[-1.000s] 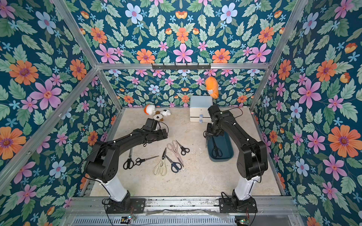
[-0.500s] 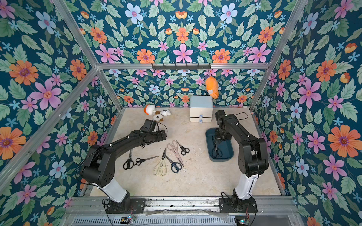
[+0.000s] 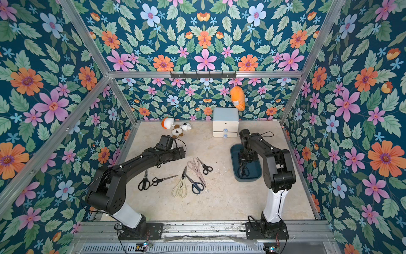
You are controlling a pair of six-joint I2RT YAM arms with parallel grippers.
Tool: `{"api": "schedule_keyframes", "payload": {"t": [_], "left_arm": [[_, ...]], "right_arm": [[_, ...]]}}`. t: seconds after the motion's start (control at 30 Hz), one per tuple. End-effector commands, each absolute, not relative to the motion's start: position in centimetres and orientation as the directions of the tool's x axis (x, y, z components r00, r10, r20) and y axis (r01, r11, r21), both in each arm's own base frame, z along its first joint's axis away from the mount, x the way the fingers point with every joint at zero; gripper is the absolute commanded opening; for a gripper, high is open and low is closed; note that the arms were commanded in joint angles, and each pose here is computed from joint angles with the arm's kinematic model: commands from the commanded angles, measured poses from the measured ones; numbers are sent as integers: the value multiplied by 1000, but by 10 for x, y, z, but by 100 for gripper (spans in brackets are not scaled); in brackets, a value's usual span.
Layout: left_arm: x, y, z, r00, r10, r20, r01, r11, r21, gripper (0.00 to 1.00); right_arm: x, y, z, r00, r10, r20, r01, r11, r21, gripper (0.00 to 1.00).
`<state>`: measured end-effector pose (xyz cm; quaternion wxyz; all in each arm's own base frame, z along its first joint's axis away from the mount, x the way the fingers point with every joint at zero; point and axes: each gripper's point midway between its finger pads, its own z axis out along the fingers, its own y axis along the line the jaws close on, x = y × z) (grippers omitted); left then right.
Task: Put the scissors into the storage box
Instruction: Place the scissors in the storage box.
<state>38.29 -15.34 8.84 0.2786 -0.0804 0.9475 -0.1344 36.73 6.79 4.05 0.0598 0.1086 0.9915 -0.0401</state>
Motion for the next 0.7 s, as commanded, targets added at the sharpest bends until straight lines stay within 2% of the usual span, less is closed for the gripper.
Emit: {"api": "schedule_keyframes", "payload": {"t": [0.0, 0.17, 0.27, 0.37, 0.67], "left_arm": [[380, -148, 89, -828, -230, -512, -90, 955, -283, 99], [375, -144, 88, -824, -233, -517, -96, 956, -277, 99], [373, -142, 86, -824, -232, -516, -98, 957, -273, 99], [372, -141, 87, -820, -236, -521, -103, 957, -270, 99], [375, -141, 86, -817, -226, -530, -95, 960, -264, 99]], "right_arm": [[370, 70, 34, -965, 230, -129, 239, 969, -56, 0], [373, 71, 30, -962, 240, -128, 248, 967, -52, 0], [375, 72, 35, -959, 246, -138, 254, 966, -43, 11], [377, 72, 45, -957, 246, -155, 254, 966, -37, 18], [385, 95, 107, -941, 229, -249, 231, 973, 21, 24]]}}
